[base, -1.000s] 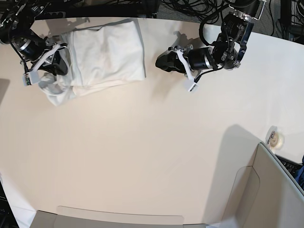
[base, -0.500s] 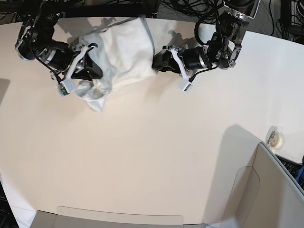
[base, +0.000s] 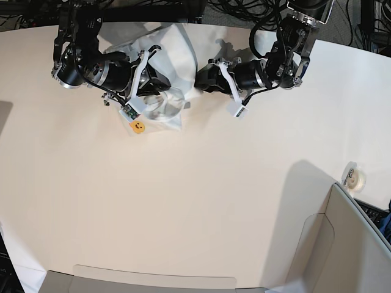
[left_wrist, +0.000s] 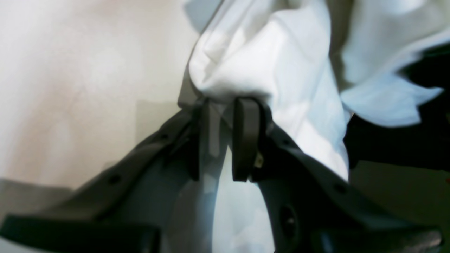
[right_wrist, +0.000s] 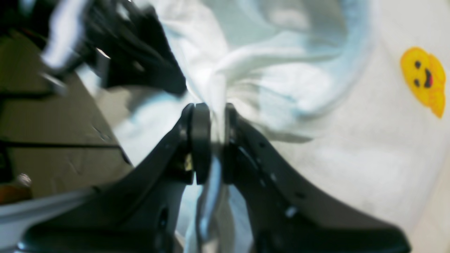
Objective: Layout the t-shirt on the table in an organized manner, then fold the t-shirt properly
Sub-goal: 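Grasp the folded bundle's sides with both grippers, then fold the bundle over onto itself with both grippers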
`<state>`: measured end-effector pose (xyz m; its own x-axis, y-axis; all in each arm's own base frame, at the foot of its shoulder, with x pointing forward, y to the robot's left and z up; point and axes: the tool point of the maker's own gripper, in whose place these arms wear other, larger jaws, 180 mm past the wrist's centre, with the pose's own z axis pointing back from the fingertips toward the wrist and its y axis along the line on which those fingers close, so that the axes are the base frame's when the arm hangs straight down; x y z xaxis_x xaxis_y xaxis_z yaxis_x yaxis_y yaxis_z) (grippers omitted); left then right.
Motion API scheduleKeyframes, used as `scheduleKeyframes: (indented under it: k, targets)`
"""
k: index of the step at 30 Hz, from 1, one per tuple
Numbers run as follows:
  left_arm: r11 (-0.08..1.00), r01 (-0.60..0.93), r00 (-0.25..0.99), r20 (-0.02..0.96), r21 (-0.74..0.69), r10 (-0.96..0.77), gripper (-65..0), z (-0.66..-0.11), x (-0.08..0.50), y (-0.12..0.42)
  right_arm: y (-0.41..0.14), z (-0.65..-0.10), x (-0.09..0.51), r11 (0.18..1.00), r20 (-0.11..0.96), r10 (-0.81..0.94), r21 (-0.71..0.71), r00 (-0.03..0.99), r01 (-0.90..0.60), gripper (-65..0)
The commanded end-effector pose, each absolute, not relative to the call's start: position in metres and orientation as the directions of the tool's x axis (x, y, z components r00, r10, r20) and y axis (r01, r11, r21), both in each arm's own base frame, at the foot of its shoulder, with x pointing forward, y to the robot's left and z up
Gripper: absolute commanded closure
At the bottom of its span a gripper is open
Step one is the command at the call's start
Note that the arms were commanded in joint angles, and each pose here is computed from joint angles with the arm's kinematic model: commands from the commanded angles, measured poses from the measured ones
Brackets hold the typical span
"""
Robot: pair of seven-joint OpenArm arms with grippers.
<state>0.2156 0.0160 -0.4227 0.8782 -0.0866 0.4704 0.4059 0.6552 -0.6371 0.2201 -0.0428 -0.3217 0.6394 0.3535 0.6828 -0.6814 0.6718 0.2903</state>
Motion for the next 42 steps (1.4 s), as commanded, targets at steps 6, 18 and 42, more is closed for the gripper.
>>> scheduleKeyframes:
  k: [6, 18, 42]
  targets:
    - [0.729, 0.395, 0.9, 0.393, -0.559, -0.187, -13.2, -0.448, 0.2, 0.036, -0.054, -0.327, 0.223, 0.713, 0.664, 0.38, 0.234, 0.644, -0.661, 0.0]
    - [0.729, 0.394, 0.9, 0.394, -0.56, -0.184, -13.2, -0.447, 0.2, 0.035, -0.042, -0.337, 0.216, 0.689, 0.636, 0.427, 0.231, 0.643, -0.687, -33.4]
    - [0.787, 0.401, 0.795, 0.606, -0.469, -0.044, -13.2, -0.376, 0.262, 0.079, -0.058, -0.295, 0.267, 0.729, 0.748, 0.351, 0.158, 0.563, -0.665, -39.0]
